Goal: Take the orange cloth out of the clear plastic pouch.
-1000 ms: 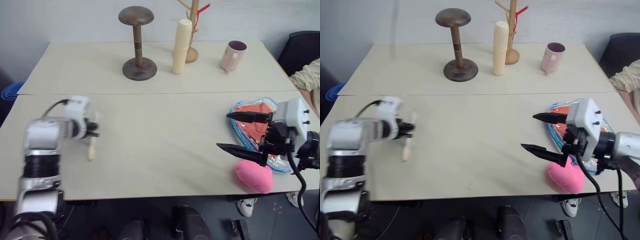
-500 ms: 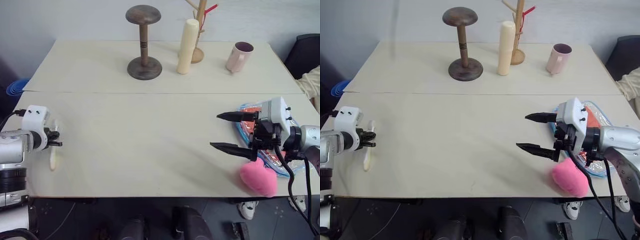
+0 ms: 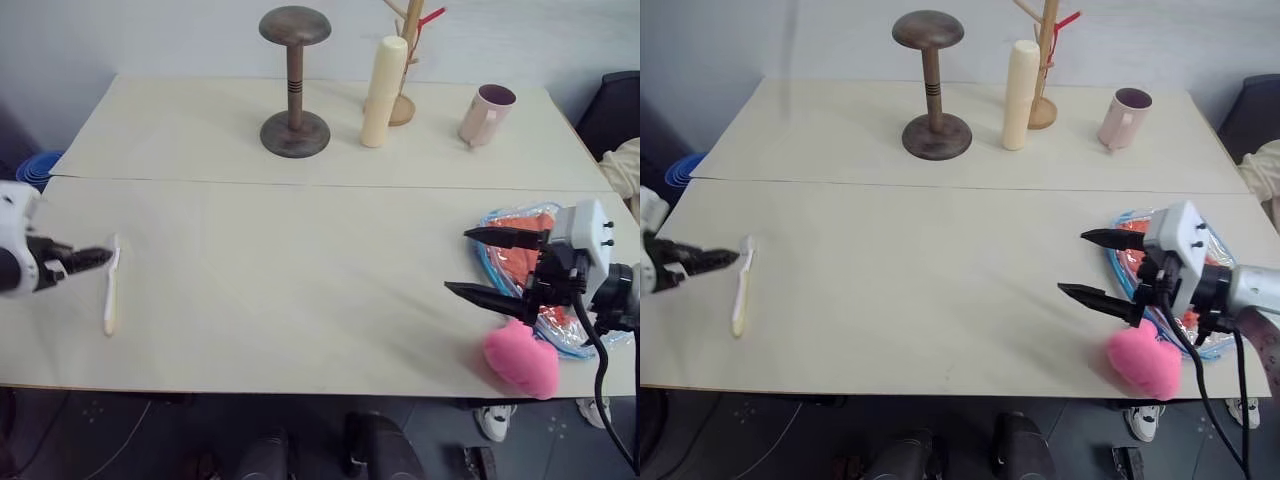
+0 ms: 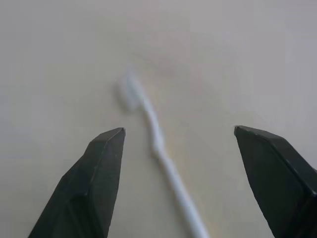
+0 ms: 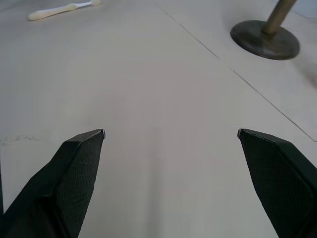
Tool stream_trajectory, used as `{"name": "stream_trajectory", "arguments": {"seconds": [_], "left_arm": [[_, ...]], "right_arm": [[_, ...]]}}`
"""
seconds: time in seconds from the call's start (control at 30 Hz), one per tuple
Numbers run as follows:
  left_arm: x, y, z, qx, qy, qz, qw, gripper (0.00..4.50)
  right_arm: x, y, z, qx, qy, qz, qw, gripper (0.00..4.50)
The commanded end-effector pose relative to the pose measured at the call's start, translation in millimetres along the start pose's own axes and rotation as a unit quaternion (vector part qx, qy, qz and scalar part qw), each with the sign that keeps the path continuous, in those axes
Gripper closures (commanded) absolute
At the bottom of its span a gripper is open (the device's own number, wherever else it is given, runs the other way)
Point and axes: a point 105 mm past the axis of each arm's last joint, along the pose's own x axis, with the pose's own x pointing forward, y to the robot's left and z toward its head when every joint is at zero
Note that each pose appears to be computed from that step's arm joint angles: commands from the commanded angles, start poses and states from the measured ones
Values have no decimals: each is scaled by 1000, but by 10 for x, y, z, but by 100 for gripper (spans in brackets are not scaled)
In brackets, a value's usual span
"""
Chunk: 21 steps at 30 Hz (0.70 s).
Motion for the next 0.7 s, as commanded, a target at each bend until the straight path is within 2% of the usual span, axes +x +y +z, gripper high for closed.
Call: {"name": "stream_trajectory", "arguments": {"seconds": [0.03, 0.1, 0.2, 0.37, 0.43, 0.57, 0.7], "left_arm": [[-139, -781, 444, 149, -72, -209, 964, 79], [-44, -1298, 501, 215, -85, -335, 913, 79], [110, -1847, 581, 261, -113, -465, 838, 79], [257, -2296, 639, 270, -126, -581, 758, 79], [287, -2341, 645, 273, -125, -593, 747, 79], [333, -2452, 681, 284, -135, -609, 729, 79], [355, -2482, 691, 291, -137, -609, 725, 79]], "right_arm": [[-194, -87, 13, -20, 21, -50, 998, 0], [-307, -211, -166, -20, 72, -98, 992, 0], [-422, -376, -390, -22, 143, -159, 977, 0], [-359, -523, -610, -13, 199, -230, 953, 0], [-309, -548, -654, -10, 206, -244, 948, 0], [-109, -551, -908, 3, 242, -256, 936, 0], [60, -614, -1057, 13, 257, -263, 930, 0]]}}
